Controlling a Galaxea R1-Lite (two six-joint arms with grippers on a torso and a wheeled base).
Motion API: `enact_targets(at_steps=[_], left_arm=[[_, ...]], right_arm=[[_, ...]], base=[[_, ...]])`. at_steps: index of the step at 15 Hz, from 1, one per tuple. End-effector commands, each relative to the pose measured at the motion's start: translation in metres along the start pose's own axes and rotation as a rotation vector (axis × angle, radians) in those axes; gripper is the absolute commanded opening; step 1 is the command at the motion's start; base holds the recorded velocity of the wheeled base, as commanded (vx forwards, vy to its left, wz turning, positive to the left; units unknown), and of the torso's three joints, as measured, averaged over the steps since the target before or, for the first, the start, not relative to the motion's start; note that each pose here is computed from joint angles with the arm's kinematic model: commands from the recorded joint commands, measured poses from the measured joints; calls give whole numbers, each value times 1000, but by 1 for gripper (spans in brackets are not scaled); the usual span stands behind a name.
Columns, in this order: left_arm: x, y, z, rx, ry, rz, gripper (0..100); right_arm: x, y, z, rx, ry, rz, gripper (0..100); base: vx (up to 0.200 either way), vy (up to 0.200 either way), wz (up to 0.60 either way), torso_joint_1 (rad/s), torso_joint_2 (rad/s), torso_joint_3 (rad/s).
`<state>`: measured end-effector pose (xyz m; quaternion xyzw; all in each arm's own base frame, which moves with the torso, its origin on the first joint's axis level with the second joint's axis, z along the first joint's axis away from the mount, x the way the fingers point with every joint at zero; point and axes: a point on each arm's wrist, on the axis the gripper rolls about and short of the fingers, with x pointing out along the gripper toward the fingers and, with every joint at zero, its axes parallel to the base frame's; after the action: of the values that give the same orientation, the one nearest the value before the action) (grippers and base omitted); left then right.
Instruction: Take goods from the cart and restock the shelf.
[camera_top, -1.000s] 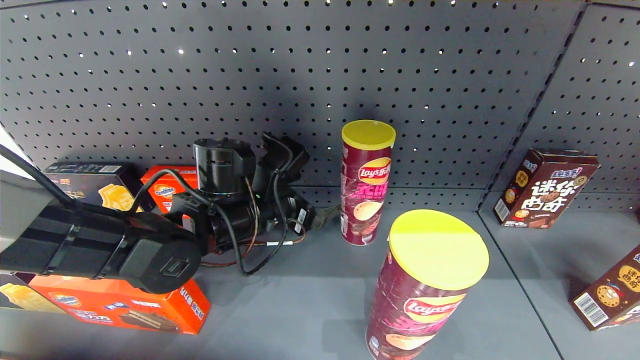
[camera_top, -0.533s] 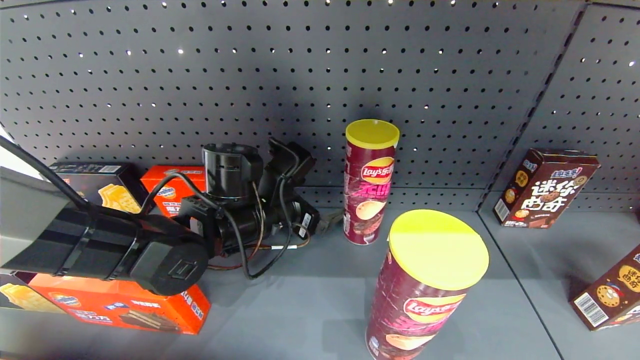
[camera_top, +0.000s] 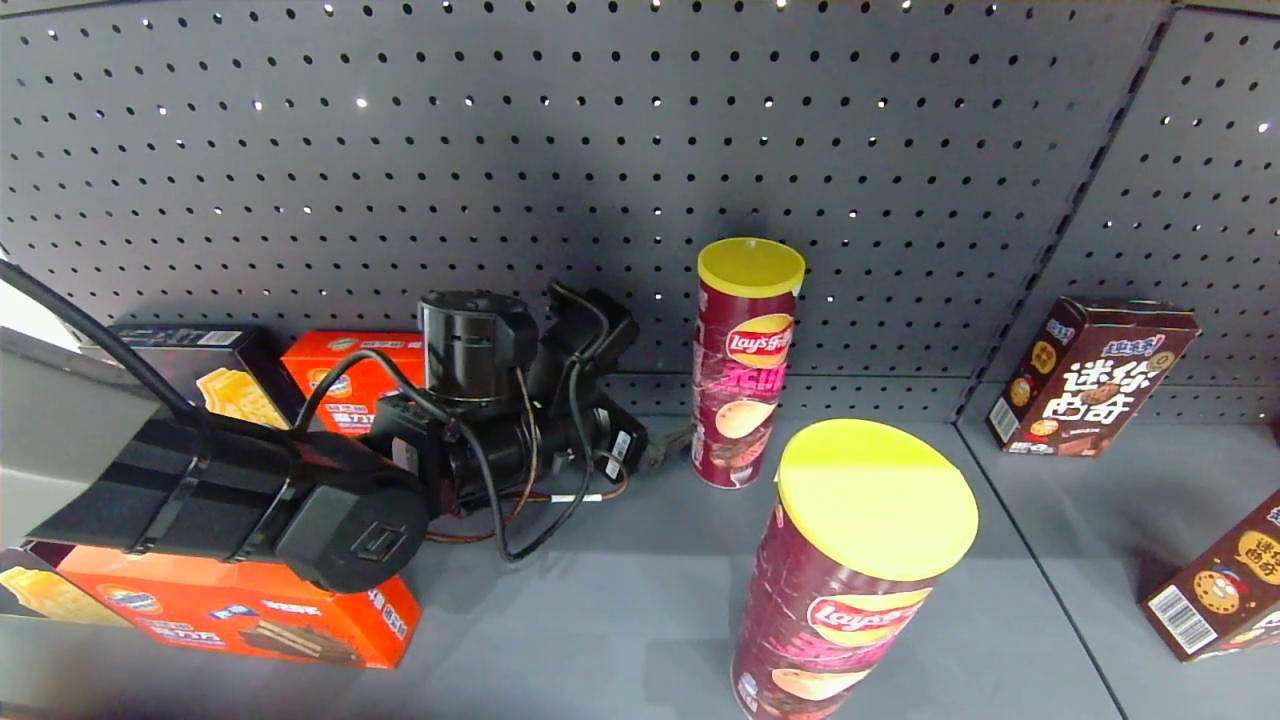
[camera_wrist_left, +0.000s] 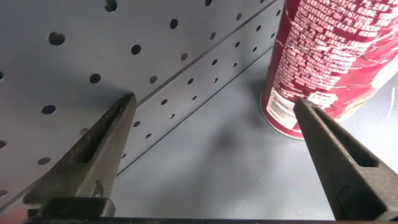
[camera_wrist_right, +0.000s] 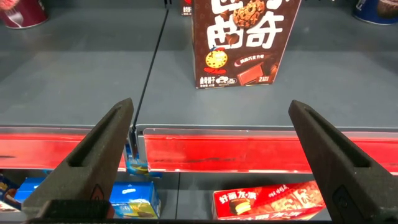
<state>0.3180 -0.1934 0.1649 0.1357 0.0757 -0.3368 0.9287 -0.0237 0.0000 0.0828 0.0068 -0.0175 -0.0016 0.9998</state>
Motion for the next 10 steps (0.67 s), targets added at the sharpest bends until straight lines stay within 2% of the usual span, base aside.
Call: enact_targets(at_steps=[1, 2, 3, 6, 10], left_arm=[[0, -3, -1, 1, 2, -8, 100], [0, -7, 0, 4, 1, -18, 100], [-1, -7, 1, 4, -1, -18, 100], [-25, -5, 18, 10, -51, -6, 100], [-48, -4, 28, 15, -84, 8, 100]], right_arm=[[0, 0, 0, 0, 1, 0, 100], [0, 0, 0, 0, 1, 0, 100], [0, 0, 0, 0, 1, 0, 100], [0, 0, 0, 0, 1, 0, 100], [0, 0, 0, 0, 1, 0, 100]], base=[[0, 0, 0, 0, 0, 0], [0, 0, 0, 0, 0, 0], [0, 0, 0, 0, 0, 0], [0, 0, 0, 0, 0, 0], [0, 0, 0, 0, 0, 0]])
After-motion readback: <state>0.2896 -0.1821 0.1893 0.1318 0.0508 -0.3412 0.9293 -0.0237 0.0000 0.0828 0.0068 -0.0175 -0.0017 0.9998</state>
